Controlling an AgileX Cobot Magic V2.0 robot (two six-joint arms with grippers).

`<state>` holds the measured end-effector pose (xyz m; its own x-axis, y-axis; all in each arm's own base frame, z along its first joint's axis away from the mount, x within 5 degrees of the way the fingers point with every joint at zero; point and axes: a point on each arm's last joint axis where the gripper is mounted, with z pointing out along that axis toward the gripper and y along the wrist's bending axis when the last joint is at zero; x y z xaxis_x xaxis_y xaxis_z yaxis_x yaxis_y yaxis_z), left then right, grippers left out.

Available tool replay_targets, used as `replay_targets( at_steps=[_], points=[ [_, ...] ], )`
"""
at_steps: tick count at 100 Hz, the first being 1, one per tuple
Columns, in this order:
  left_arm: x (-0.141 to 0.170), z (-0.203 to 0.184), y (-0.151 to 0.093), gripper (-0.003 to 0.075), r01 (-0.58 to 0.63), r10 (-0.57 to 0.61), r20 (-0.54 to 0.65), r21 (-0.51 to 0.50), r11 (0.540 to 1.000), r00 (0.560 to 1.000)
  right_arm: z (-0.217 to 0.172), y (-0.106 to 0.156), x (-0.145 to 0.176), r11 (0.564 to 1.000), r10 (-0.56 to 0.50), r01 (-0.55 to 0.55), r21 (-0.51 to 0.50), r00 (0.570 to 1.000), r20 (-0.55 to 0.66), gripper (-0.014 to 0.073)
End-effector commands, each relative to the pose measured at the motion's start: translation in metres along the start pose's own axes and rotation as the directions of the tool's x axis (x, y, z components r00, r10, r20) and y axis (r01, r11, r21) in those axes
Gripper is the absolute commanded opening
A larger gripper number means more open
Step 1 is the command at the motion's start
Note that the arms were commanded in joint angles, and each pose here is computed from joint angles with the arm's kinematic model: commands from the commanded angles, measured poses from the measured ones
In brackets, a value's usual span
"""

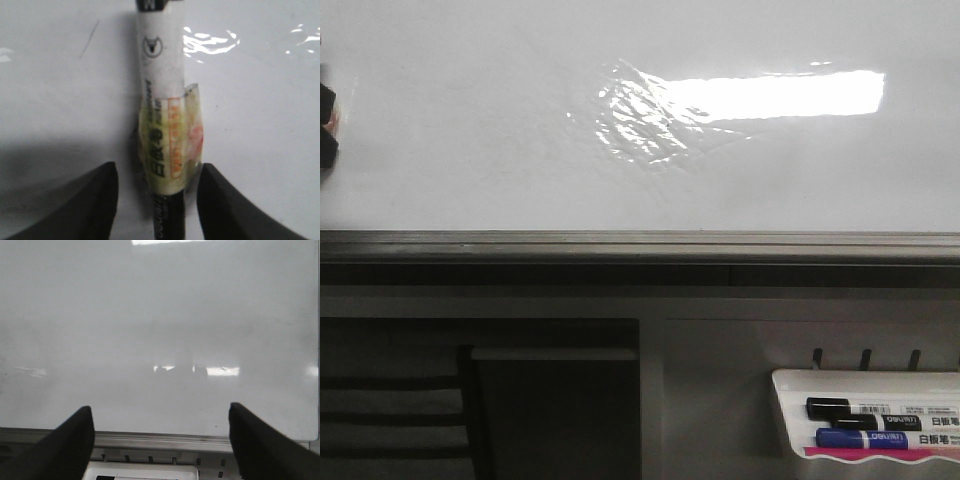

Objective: Write number 7 on whiteboard

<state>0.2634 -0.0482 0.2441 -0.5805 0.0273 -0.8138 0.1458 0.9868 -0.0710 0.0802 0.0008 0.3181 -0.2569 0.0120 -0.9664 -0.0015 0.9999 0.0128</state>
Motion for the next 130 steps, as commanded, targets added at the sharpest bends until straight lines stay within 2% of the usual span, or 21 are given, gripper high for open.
replay_targets(
  at_steps=[1, 12, 31, 44, 53, 61, 72, 79, 85, 92, 101, 104, 105, 115, 126, 130],
  points=[
    [-0.02, -0.007, -0.002, 0.0204, 0.0, 0.0, 0.117, 0.0, 1.0, 0.993, -0.002, -0.001, -0.017, 1.0, -0.007, 0.006, 0.012, 0.995, 0.097, 0.0501],
    [-0.02, -0.007, -0.002, 0.0108, 0.0, 0.0, 0.119, -0.001, 1.0, 0.993, -0.002, -0.001, -0.017, 1.0, -0.007, 0.006, 0.012, 0.995, 0.095, 0.0501],
    [-0.021, -0.012, -0.003, -0.0008, -0.001, 0.0, 0.109, 0.006, 1.0, 0.994, -0.003, 0.0, -0.019, 1.0, 0.004, -0.005, 0.005, 0.996, 0.095, 0.0501],
    [-0.028, -0.024, -0.007, -0.002, -0.013, 0.012, 0.048, 0.033, 0.999, 0.999, -0.011, 0.003, -0.029, 0.999, 0.026, -0.025, -0.026, 0.999, 0.022, 0.0501],
    [-0.035, -0.034, -0.011, -0.002, -0.047, 0.05, -0.045, 0.067, 0.997, 0.998, -0.01, 0.004, -0.036, 0.999, 0.02, -0.022, -0.037, 0.998, -0.061, 0.0501],
    [-0.043, -0.043, -0.015, -0.002, -0.103, 0.117, -0.133, 0.108, 0.989, 0.984, -0.004, 0.004, -0.041, 0.999, 0.018, -0.024, -0.043, 0.992, -0.128, 0.0501],
    [-0.053, -0.059, -0.023, -0.002, -0.198, 0.24, -0.23, 0.192, 0.961, 0.943, 0.008, 0.005, -0.048, 0.998, -0.002, -0.011, -0.059, 0.978, -0.21, 0.0501],
    [-0.059, -0.068, -0.033, -0.002, -0.267, 0.337, -0.246, 0.277, 0.923, 0.909, 0.017, 0.01, -0.052, 0.992, -0.052, 0.019, -0.126, 0.963, -0.264, 0.05],
    [-0.063, -0.076, -0.046, -0.002, -0.346, 0.439, -0.214, 0.364, 0.865, 0.873, 0.024, 0.018, -0.057, 0.974, -0.096, 0.03, -0.225, 0.953, -0.287, 0.05],
    [-0.064, -0.083, -0.062, -0.002, -0.413, 0.527, -0.166, 0.446, 0.794, 0.834, 0.034, 0.03, -0.063, 0.936, -0.168, 0.059, -0.347, 0.941, -0.295, 0.05],
    [-0.06, -0.09, -0.085, -0.002, -0.509, 0.637, -0.073, 0.535, 0.675, 0.768, 0.047, 0.045, -0.069, 0.852, -0.312, 0.142, -0.504, 0.911, -0.271, 0.0501],
    [-0.058, -0.091, -0.093, -0.002, -0.538, 0.669, -0.046, 0.554, 0.635, 0.742, 0.052, 0.051, -0.07, 0.812, -0.371, 0.181, -0.554, 0.894, -0.251, 0.0501],
    [-0.056, -0.092, -0.098, -0.002, -0.554, 0.687, -0.028, 0.568, 0.609, 0.726, 0.051, 0.053, -0.071, 0.799, -0.385, 0.19, -0.571, 0.89, -0.243, 0.0501],
    [-0.047, -0.097, -0.121, -0.002, -0.608, 0.754, 0.042, 0.622, 0.493, 0.655, 0.063, 0.075, -0.075, 0.66, -0.511, 0.268, -0.702, 0.845, -0.158, 0.05],
    [-0.038, -0.1, -0.141, -0.002, -0.638, 0.797, 0.098, 0.661, 0.396, 0.596, 0.071, 0.103, -0.077, 0.488, -0.614, 0.352, -0.799, 0.788, -0.028, 0.05],
    [-0.035, -0.103, -0.147, -0.002, -0.649, 0.81, 0.121, 0.67, 0.36, 0.575, 0.073, 0.112, -0.078, 0.438, -0.635, 0.372, -0.818, 0.773, 0.011, 0.0501]
  ],
)
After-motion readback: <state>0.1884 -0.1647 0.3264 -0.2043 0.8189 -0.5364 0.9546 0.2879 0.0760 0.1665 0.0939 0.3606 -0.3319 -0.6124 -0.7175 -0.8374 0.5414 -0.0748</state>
